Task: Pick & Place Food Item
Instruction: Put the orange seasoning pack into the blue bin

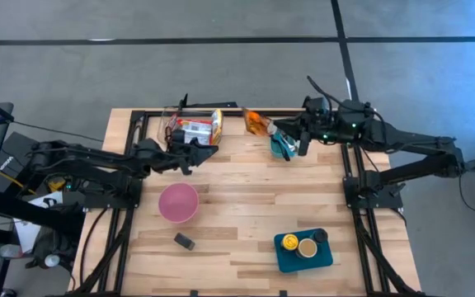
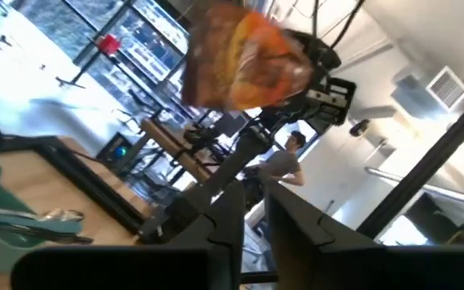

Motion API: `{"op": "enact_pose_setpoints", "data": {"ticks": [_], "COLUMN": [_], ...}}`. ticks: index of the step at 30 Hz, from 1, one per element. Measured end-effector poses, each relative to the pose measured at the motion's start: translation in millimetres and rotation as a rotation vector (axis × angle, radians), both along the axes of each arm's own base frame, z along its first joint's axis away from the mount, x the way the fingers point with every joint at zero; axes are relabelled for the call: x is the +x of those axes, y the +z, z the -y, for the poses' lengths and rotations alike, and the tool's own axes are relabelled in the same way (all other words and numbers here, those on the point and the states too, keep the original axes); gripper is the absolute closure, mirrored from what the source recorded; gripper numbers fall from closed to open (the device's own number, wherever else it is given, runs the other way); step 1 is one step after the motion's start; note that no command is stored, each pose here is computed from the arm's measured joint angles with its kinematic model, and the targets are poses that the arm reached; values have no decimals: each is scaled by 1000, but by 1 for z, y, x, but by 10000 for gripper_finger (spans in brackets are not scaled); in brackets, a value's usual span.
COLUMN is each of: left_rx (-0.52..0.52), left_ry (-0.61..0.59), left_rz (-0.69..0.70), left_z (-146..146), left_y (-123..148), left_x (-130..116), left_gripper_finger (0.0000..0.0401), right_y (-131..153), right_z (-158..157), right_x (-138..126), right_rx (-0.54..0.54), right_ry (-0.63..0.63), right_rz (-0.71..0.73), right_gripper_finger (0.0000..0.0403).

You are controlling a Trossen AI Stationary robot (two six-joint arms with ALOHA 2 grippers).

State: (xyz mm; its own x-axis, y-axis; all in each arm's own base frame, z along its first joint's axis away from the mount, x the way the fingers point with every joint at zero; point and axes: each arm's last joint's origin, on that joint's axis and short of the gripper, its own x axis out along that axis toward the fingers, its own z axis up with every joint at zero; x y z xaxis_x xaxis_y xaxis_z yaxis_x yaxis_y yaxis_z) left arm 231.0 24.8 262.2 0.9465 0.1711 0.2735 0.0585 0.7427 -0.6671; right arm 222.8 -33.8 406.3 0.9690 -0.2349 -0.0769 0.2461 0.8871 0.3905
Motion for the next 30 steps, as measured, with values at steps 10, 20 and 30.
{"op": "enact_pose_setpoints", "data": {"ticks": [10,20,30], "left_rx": [-72,-67,-85], "left_ry": [-85,-91,-98], "left_rz": [61,89,125], "left_z": [-7,-7,-6], "left_y": [-8,-8,-5], "left_x": [11,13,11], "left_gripper_finger": [273,265,245], "right_y": [-8,-10,-10], "right_z": [-3,-4,-9], "right_x": [29,48,54], "right_rx": [-5,-36,4], "right_ry": [52,110,151], "right_rz": [34,102,144], "right_gripper_finger": [403,403,403]}}
